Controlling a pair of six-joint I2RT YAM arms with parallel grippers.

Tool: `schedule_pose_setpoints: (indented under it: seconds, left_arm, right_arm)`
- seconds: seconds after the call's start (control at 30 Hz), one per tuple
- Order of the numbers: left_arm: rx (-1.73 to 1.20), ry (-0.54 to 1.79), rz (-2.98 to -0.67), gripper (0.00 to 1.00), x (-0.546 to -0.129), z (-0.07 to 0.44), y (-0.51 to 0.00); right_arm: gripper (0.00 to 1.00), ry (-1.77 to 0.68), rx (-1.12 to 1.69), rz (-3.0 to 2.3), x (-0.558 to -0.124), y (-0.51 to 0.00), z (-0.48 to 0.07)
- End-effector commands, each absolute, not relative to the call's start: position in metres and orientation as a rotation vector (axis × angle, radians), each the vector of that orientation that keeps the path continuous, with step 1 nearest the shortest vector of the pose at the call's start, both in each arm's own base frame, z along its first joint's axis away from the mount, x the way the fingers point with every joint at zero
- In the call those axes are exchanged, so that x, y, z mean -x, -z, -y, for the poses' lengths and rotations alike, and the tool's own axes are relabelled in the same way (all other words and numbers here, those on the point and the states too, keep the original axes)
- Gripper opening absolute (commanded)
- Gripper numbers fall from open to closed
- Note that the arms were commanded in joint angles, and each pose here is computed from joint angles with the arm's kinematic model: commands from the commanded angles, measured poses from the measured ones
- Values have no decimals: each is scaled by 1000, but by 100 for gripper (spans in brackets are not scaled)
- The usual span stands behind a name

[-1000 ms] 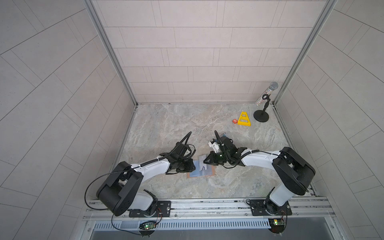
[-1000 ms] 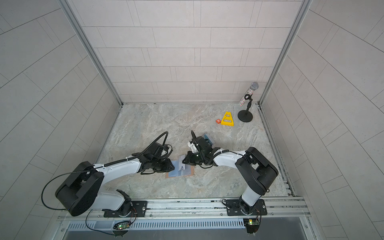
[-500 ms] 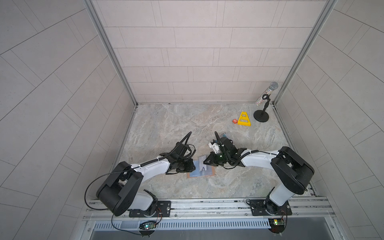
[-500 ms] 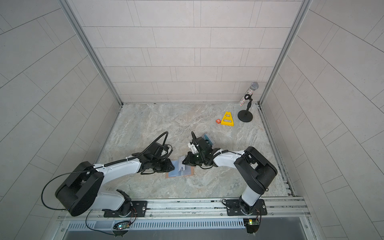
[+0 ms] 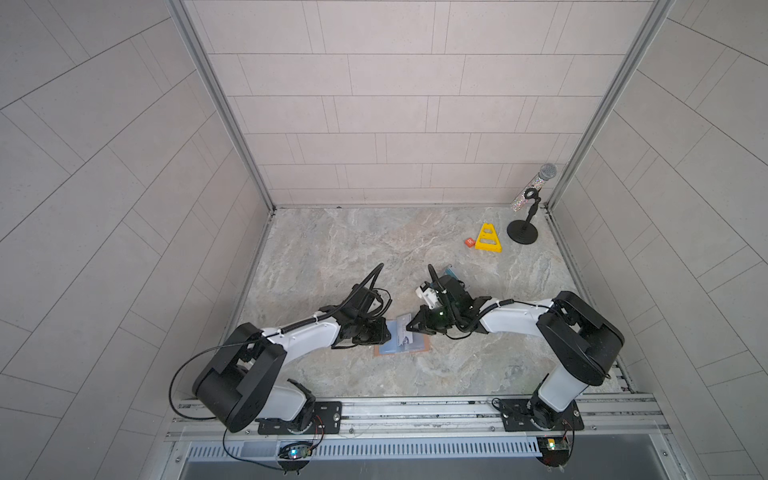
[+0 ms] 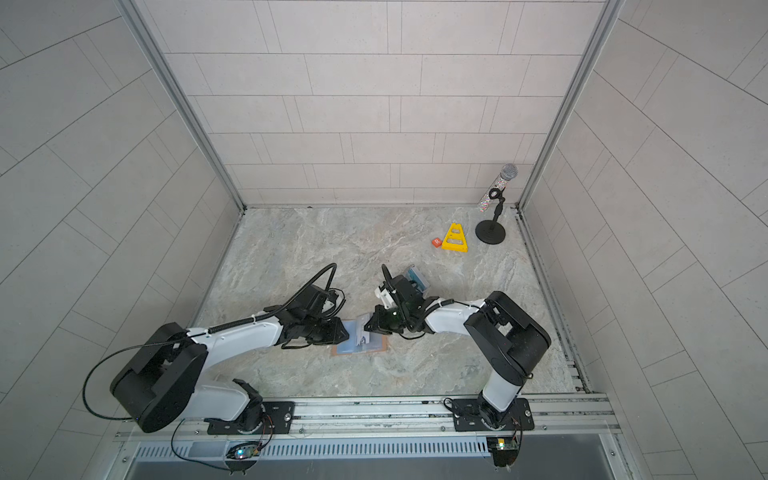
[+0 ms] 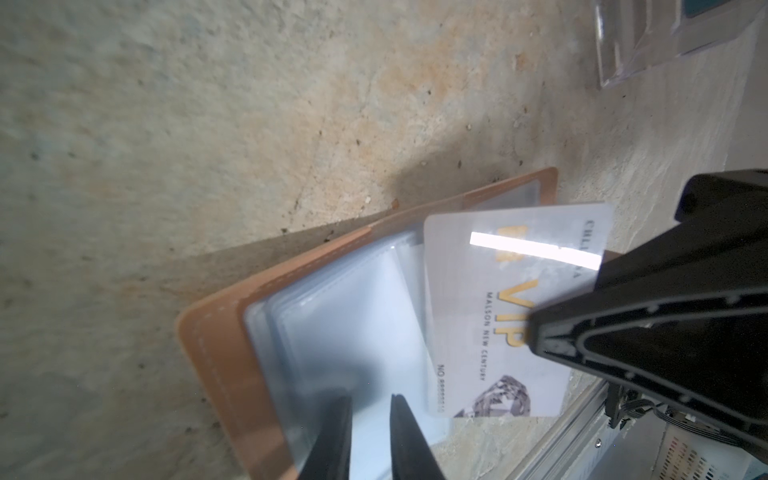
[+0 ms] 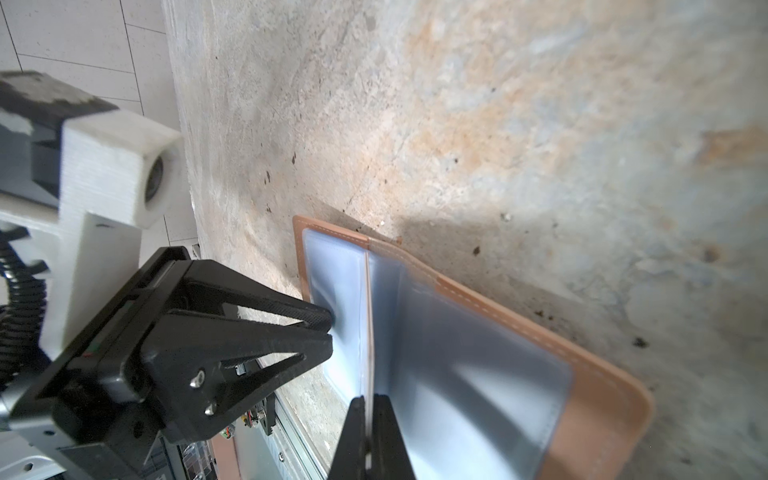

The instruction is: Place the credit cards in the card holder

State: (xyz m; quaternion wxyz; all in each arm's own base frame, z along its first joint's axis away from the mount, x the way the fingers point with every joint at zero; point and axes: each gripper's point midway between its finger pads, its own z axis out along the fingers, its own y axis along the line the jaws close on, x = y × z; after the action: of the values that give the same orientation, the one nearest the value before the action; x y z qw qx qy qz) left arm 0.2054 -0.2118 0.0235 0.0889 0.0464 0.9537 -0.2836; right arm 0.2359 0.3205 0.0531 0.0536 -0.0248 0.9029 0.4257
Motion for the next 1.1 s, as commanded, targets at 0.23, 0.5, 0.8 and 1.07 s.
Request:
schedule_pose_setpoints:
  seconds: [0.23, 0.5, 0.8, 1.07]
  left_arm:
    - [-125, 731, -2916, 24, -190, 193, -8]
    - [-131, 760, -2893, 25, -191, 196, -15]
    - [-143, 777, -2817, 49, -198, 198, -38]
    - [-60, 562, -2834, 52, -200, 169, -28]
  right_arm:
    - [0, -1312, 80, -2794, -225, -40, -320]
    - [0, -1278, 86, -2821, -224, -31, -318]
    - [0, -1227, 84, -2834, -227, -23, -315]
    - [0, -1206, 90, -2839, -228, -21, -313]
